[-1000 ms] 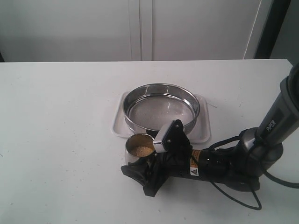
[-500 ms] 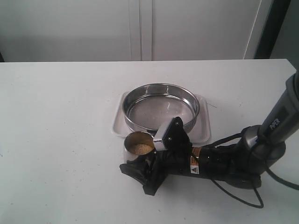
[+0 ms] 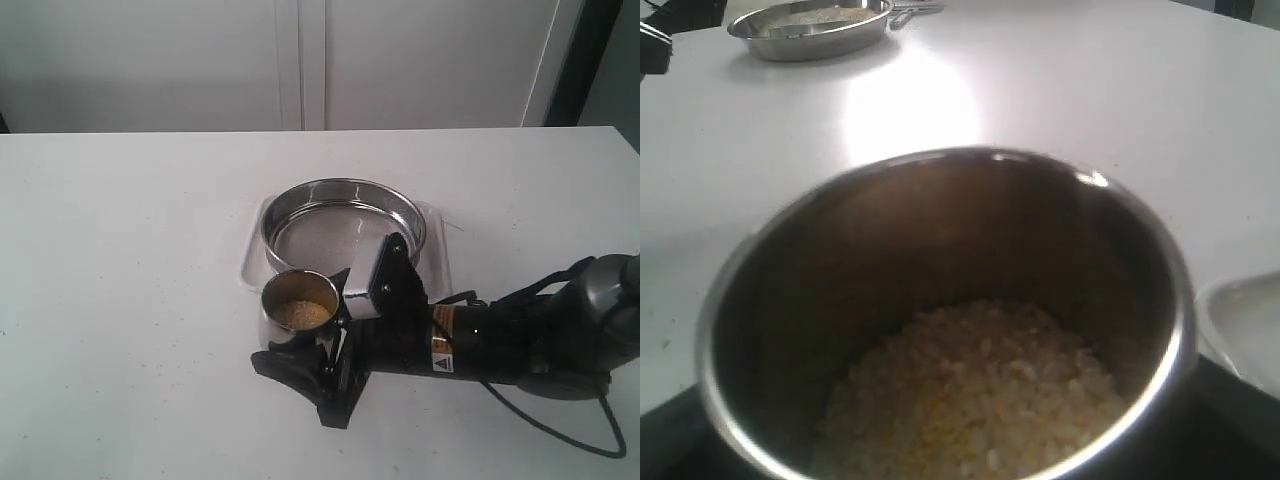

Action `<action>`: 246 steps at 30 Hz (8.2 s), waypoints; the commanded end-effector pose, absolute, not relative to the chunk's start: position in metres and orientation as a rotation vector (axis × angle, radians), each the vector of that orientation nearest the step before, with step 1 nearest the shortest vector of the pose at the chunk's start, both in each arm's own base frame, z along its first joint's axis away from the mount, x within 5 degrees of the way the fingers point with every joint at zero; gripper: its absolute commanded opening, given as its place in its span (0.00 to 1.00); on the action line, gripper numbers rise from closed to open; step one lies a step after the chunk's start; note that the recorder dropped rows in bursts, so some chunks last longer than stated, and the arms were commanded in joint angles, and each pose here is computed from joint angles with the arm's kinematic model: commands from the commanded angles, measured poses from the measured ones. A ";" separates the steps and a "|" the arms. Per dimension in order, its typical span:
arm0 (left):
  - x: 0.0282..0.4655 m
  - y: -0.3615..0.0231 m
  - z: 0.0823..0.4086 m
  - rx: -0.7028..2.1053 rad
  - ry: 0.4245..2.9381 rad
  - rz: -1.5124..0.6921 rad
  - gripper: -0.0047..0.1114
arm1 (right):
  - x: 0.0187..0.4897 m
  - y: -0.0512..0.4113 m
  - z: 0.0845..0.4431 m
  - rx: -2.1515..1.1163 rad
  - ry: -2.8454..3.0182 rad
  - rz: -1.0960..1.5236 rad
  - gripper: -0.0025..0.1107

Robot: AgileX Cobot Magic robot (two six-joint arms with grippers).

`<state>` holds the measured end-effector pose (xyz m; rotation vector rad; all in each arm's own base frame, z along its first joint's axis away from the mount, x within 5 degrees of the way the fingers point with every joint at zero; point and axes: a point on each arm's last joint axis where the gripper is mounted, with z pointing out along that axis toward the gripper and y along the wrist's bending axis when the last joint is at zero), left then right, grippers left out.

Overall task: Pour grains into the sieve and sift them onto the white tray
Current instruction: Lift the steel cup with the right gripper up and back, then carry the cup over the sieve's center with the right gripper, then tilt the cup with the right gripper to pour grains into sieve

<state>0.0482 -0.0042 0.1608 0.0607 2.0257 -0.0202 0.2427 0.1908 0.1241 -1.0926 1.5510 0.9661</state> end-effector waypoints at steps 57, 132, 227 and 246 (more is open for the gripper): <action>0.048 -0.004 0.158 0.052 2.033 -0.025 0.04 | 0.258 0.106 0.272 -0.508 1.852 0.614 0.02; 0.048 -0.004 0.158 0.052 2.033 -0.025 0.04 | 0.358 0.132 0.255 -0.752 1.969 0.374 0.02; 0.048 -0.004 0.158 0.052 2.033 -0.025 0.04 | 0.405 0.182 0.242 -1.365 2.146 -0.300 0.02; 0.048 -0.004 0.158 0.052 2.033 -0.025 0.04 | 0.411 0.216 0.221 -1.731 2.055 -0.537 0.02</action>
